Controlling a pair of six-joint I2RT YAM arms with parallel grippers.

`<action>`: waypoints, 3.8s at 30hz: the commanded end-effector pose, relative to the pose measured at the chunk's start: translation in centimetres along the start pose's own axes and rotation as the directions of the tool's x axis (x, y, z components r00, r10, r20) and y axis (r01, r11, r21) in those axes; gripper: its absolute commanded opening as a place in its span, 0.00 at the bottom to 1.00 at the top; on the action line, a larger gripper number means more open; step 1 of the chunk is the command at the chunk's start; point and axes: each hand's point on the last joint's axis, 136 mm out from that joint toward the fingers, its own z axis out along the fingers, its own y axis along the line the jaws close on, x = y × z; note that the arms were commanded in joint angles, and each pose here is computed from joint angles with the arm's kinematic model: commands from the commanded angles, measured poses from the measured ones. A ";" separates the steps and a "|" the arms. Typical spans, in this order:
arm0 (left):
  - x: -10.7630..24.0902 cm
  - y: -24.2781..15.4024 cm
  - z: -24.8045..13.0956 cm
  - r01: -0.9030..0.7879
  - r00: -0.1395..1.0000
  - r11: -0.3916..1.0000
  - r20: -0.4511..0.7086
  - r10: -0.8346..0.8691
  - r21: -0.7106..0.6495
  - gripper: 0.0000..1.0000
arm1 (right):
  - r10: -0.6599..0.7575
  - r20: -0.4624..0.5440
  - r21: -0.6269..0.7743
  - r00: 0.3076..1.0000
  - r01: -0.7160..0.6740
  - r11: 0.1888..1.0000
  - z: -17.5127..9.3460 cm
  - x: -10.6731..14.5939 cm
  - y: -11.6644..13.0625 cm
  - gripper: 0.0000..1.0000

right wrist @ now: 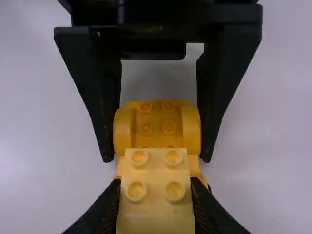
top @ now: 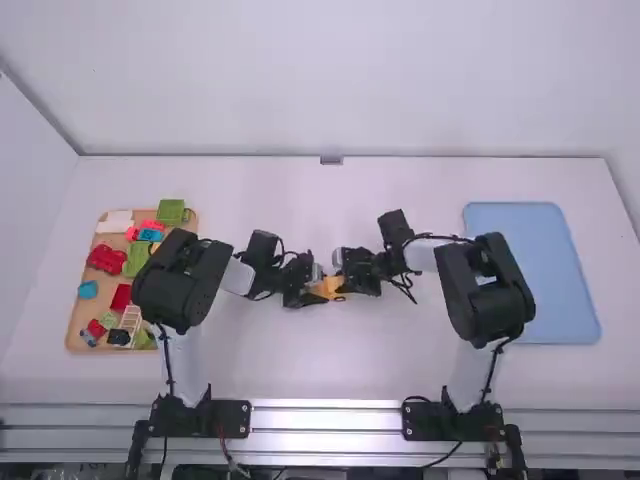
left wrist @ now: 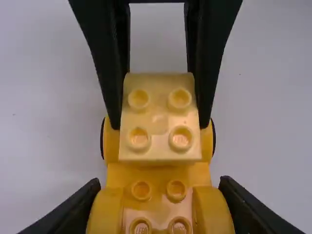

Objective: Assemble lego blocks to make yellow taxi

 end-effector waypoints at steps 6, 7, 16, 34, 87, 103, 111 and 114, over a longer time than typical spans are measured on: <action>1.4 -0.5 0.1 0.015 0.999 1.000 -0.044 -0.015 -0.002 0.44 | 0.044 -0.020 -0.009 0.999 -0.044 0.999 0.2 1.0 0.4 0.13; 1.4 -0.5 0.1 0.018 0.999 1.000 -0.043 -0.018 -0.003 0.44 | 0.045 -0.021 -0.009 0.999 -0.045 0.999 0.2 1.0 0.4 0.14; 1.4 -0.6 0.1 0.021 0.999 1.000 -0.044 -0.022 -0.001 0.47 | 0.047 -0.018 -0.006 0.999 -0.048 0.999 0.2 1.0 0.3 0.56; 1.4 -0.5 0.1 0.019 0.999 1.000 -0.045 -0.019 -0.005 0.48 | -0.084 0.242 0.000 0.967 0.087 0.996 -4.3 -4.0 -0.4 0.00; 1.6 1.0 0.0 -0.036 0.997 0.997 -0.072 0.031 -0.069 0.52 | 0.042 0.027 0.290 0.999 -0.048 0.956 -10.5 -5.1 -4.1 0.89; 1.2 2.0 0.0 -0.045 0.996 0.996 -0.079 0.038 -0.083 0.99 | 0.060 0.001 0.289 0.998 -0.058 0.956 -9.6 -5.3 -4.0 0.99; -1.4 2.6 -1.6 -0.072 0.997 0.993 -0.014 0.071 -0.098 0.99 | 0.097 -0.034 0.339 0.995 -0.080 0.938 -9.5 -5.0 -5.0 0.99; -2.8 3.5 -3.5 -0.040 0.999 0.989 -0.014 0.039 -0.143 0.99 | 0.098 -0.037 0.340 0.994 -0.080 0.937 -9.5 -5.0 -5.0 0.98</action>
